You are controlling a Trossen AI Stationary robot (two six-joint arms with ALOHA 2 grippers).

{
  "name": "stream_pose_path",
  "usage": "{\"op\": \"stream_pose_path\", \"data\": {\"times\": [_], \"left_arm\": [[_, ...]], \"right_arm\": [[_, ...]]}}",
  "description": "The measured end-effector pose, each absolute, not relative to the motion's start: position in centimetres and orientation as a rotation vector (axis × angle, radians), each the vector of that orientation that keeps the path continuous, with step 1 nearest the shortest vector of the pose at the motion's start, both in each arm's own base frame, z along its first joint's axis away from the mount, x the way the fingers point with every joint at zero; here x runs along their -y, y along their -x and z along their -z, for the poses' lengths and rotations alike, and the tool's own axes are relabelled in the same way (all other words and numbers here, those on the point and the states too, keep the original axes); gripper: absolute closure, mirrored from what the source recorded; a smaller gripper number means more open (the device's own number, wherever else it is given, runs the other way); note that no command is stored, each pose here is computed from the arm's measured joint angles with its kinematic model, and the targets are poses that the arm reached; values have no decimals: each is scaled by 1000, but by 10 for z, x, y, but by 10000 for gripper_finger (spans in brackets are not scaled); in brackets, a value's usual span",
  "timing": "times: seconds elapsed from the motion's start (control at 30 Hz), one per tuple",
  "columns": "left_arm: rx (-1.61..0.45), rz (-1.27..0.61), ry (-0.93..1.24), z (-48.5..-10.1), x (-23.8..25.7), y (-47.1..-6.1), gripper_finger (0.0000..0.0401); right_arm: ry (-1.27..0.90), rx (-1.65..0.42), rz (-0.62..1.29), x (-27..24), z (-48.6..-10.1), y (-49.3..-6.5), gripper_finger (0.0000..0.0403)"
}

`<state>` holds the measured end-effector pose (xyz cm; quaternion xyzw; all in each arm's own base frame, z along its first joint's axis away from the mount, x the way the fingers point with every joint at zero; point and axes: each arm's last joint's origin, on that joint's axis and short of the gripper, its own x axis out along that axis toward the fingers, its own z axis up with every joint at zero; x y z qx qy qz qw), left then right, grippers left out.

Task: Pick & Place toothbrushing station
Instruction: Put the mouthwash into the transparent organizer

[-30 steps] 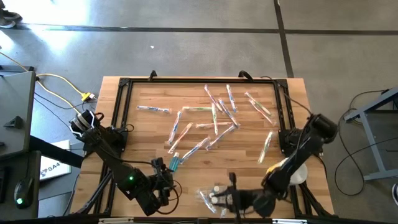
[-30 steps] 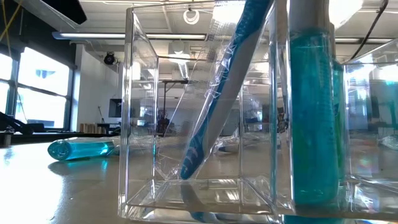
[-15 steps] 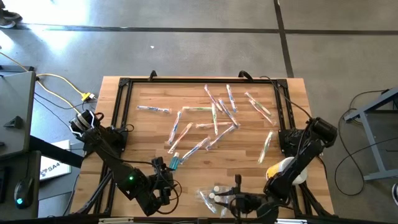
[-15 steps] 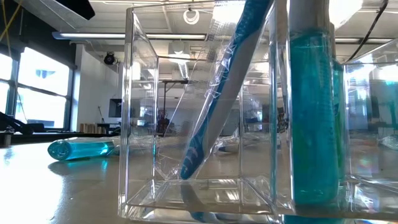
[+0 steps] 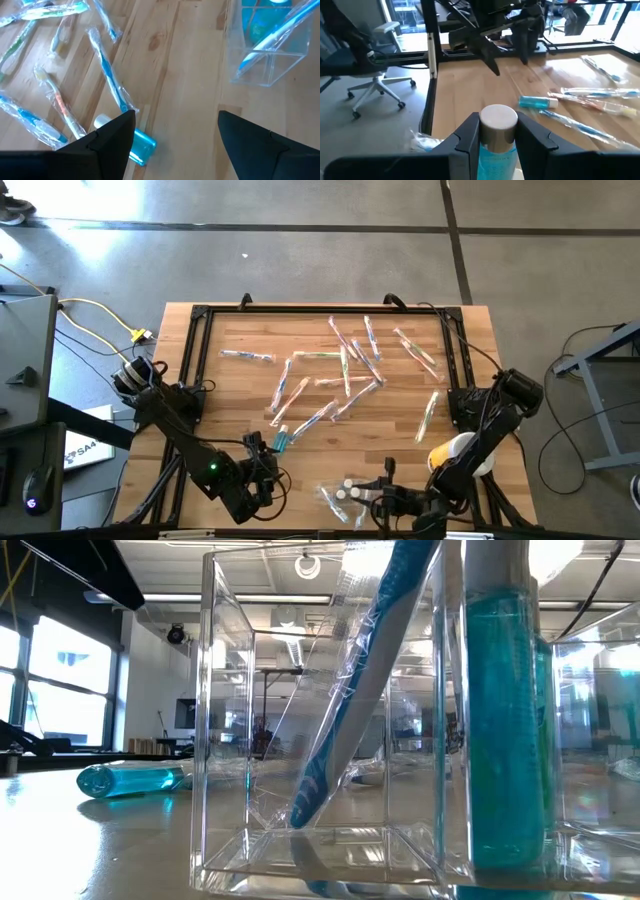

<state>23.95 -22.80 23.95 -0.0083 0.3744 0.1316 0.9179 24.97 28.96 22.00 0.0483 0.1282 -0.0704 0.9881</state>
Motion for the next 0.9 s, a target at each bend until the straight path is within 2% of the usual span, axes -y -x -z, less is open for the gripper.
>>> {"op": "stream_pose_path", "data": {"times": [0.43,0.9], "left_arm": [[-757,-259,17,-240,229,-241,124],[-757,-259,17,-240,229,-241,124]], "right_arm": [[-202,-215,133,-273,-186,-241,316],[-229,-210,66,-273,-189,-245,316]]}}
